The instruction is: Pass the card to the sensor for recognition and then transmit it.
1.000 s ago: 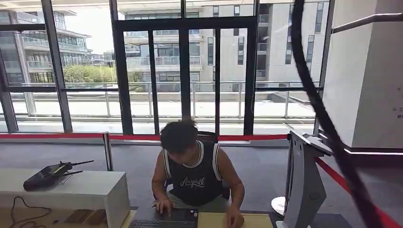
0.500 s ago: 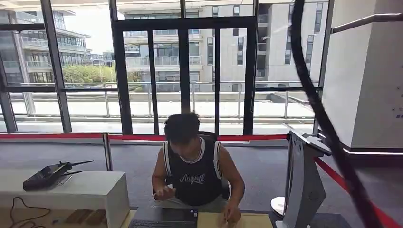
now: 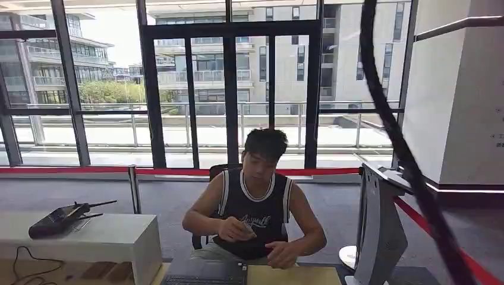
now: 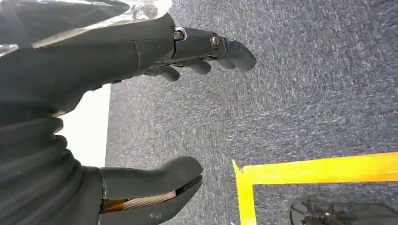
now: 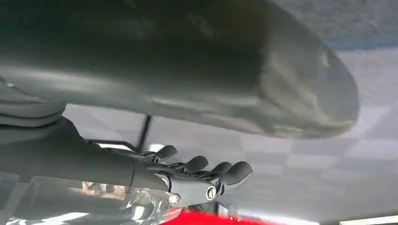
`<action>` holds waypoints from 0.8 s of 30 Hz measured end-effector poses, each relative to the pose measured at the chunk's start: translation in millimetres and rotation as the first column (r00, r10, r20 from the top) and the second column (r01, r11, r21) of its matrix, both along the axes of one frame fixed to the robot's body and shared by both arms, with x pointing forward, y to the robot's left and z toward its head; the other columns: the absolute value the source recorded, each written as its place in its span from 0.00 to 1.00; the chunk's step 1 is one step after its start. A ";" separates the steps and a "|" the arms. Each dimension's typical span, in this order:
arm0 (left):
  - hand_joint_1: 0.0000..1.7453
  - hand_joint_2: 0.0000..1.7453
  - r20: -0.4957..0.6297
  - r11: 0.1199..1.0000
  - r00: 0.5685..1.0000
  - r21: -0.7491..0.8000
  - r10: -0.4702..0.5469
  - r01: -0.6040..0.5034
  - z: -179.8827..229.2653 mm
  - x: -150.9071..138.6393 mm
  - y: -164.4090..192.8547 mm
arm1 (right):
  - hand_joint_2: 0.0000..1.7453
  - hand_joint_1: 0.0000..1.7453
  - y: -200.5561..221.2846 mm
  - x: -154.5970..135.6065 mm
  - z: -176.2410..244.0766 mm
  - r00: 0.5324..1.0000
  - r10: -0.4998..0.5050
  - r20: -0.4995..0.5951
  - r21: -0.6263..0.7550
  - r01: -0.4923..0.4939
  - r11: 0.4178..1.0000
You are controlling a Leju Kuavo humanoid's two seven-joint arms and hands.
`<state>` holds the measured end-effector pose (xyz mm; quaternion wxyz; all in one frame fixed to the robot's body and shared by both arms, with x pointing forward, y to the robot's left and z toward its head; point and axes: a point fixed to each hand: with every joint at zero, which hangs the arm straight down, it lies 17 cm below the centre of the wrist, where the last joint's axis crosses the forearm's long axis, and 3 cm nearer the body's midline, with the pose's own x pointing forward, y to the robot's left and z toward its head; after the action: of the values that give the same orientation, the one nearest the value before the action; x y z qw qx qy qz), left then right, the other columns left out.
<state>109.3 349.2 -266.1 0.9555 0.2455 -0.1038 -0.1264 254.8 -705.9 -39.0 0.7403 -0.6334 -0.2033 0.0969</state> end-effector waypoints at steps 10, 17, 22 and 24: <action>0.00 1.00 -0.011 1.000 1.000 0.004 0.002 -0.002 0.0 -1.0 0.7 | 0.00 0.00 42.4 -88.0 -81.2 0.986 -0.109 -0.126 0.163 0.129 0.978; 0.00 1.00 -0.034 1.000 0.999 0.012 0.025 -0.025 -0.4 -5.9 3.5 | 0.00 0.00 81.9 -113.8 -119.6 0.972 -0.102 -0.211 0.262 0.157 0.952; 0.00 1.00 -0.036 0.999 0.999 0.015 0.034 -0.034 -0.2 -6.2 5.8 | 0.00 0.00 99.7 -122.4 -132.9 0.967 -0.103 -0.234 0.298 0.172 0.939; 0.00 1.00 -0.036 0.999 0.999 0.014 0.039 -0.038 -0.2 -6.3 5.9 | 0.00 0.00 104.4 -124.1 -135.9 0.966 -0.103 -0.238 0.306 0.175 0.936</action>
<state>103.0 355.2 -266.3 0.9578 0.2516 -0.0808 -0.1132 130.7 -601.5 -174.9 0.8571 -0.5014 -0.0884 0.0781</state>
